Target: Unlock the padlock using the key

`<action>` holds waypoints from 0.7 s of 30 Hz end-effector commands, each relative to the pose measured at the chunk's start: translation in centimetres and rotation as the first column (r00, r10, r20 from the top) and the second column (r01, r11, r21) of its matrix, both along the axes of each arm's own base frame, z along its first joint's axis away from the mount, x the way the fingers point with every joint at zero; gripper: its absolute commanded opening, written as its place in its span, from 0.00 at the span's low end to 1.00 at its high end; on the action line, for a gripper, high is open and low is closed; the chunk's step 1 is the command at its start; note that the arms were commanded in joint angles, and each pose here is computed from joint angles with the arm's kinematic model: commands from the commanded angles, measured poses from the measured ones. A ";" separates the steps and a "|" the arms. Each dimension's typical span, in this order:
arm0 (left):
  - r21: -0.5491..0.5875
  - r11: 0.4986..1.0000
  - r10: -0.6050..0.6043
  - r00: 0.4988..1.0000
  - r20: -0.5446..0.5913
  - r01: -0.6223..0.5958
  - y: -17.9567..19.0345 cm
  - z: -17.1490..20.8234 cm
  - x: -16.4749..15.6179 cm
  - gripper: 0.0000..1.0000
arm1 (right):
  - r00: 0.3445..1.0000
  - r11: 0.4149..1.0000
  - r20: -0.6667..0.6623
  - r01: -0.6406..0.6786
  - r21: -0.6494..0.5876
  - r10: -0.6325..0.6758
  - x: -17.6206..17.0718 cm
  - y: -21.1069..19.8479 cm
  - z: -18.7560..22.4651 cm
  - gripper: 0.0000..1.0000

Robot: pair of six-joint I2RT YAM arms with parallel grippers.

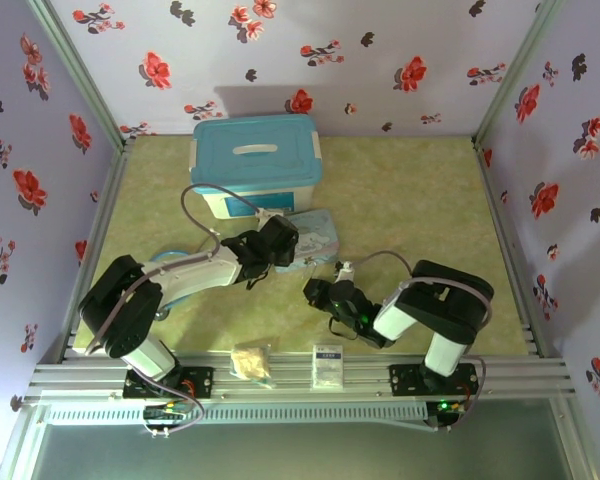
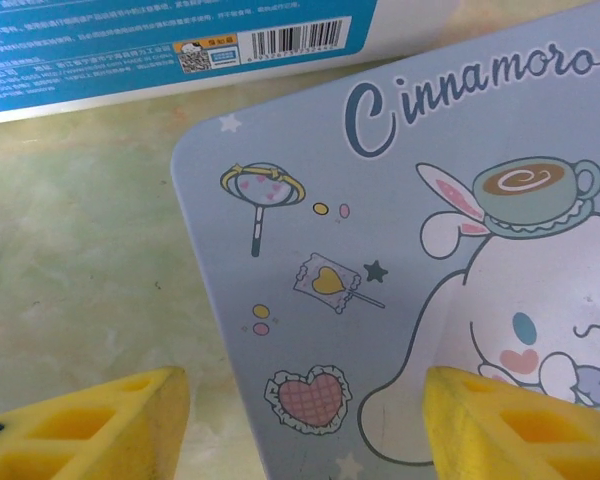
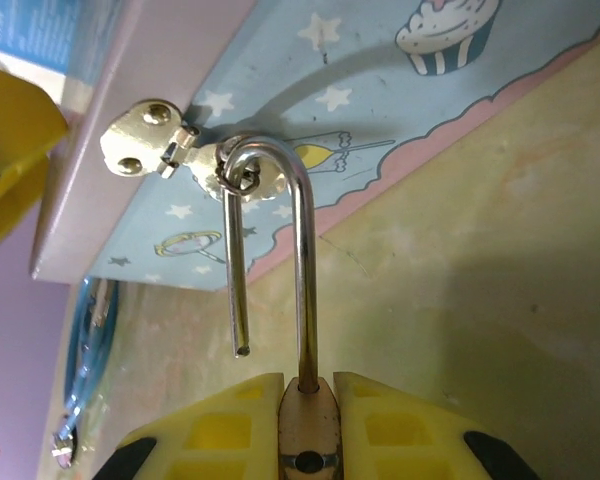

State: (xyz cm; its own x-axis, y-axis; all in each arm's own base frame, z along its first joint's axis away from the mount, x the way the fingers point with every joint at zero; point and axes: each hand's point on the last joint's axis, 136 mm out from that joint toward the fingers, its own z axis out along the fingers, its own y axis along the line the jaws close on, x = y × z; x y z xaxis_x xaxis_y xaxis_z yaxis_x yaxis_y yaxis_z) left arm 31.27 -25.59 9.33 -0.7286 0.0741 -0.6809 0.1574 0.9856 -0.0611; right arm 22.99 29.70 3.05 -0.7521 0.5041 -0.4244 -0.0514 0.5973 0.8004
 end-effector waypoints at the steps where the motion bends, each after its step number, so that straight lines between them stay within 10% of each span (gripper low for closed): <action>1: 0.060 0.998 0.002 1.000 -0.028 0.000 1.3 -2.0 -0.9 0.62 | 0.994 0.994 -0.037 0.104 -0.012 -0.105 0.6 -0.9 -2.3 0.10; 21: 0.093 0.995 -0.029 0.997 -0.078 0.036 2.7 -5.1 -3.6 0.48 | 0.932 0.930 0.053 0.350 0.114 -0.357 3.9 -2.1 0.5 0.08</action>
